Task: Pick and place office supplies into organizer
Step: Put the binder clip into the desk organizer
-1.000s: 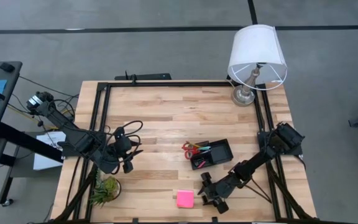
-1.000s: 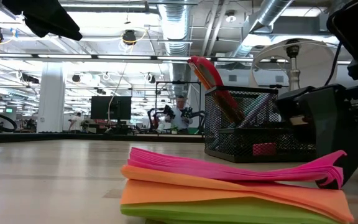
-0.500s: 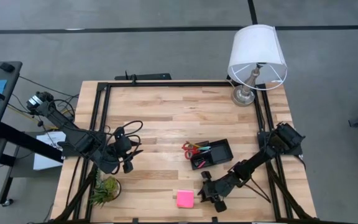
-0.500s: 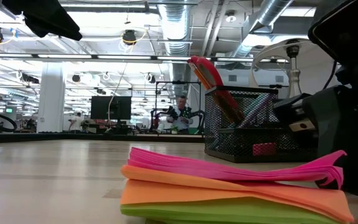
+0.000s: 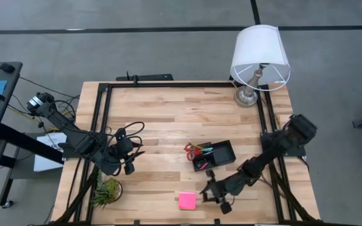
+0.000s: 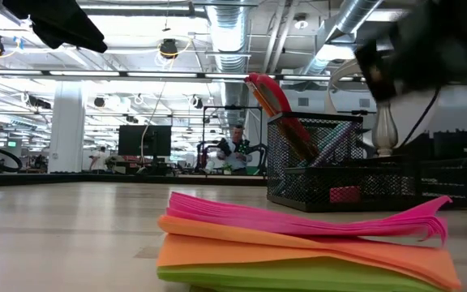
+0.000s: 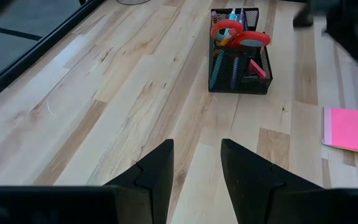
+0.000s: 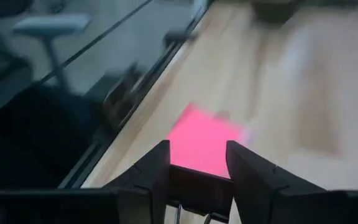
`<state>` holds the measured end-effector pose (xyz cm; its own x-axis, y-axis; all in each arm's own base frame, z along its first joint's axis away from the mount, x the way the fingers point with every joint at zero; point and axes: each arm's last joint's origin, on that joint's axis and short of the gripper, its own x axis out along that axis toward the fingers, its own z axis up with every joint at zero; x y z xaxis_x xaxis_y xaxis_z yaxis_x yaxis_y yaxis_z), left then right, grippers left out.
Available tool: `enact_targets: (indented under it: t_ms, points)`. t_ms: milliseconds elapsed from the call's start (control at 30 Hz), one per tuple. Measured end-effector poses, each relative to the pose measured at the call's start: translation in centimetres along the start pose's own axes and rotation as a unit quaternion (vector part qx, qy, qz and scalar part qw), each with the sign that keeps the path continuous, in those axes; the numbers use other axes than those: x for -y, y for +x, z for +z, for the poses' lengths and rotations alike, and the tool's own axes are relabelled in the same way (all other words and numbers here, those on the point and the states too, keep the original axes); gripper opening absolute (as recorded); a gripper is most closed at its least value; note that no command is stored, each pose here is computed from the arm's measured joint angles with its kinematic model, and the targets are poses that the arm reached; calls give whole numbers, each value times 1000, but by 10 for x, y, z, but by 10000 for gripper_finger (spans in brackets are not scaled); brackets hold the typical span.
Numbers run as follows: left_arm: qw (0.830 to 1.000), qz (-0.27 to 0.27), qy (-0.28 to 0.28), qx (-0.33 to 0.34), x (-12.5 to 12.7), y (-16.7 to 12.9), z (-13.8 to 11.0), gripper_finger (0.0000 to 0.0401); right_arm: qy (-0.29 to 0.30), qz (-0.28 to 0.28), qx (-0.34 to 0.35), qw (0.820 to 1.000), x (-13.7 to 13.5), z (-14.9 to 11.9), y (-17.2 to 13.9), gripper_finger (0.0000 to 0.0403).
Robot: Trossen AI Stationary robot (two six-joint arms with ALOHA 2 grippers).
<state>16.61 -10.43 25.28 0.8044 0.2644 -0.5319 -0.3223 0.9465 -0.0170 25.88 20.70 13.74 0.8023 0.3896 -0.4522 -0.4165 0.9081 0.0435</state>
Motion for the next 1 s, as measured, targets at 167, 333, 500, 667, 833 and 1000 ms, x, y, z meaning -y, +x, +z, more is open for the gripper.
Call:
enact_targets:
  t_ms: [167,333,500,667,833,1000]
  points:
    - [1000,0,0,0,0,0,0,126,-48,-125,-10,991,10,21,-29,154]
    - [1000,-2,-1,-1,0,0,0,126,-68,-207,-75,973,26,9,-30,147]
    - [1000,-4,2,-3,0,0,0,126,-79,-276,-116,951,46,-14,-11,127]
    - [1000,-7,-4,-6,0,0,0,126,-128,-349,-140,918,53,-28,-2,142]
    - [1000,-7,-5,-5,0,0,0,126,-162,-367,-148,904,50,-31,-2,161]
    - [1000,-5,-5,-4,0,0,0,126,-158,-368,-148,904,51,-31,-2,146]
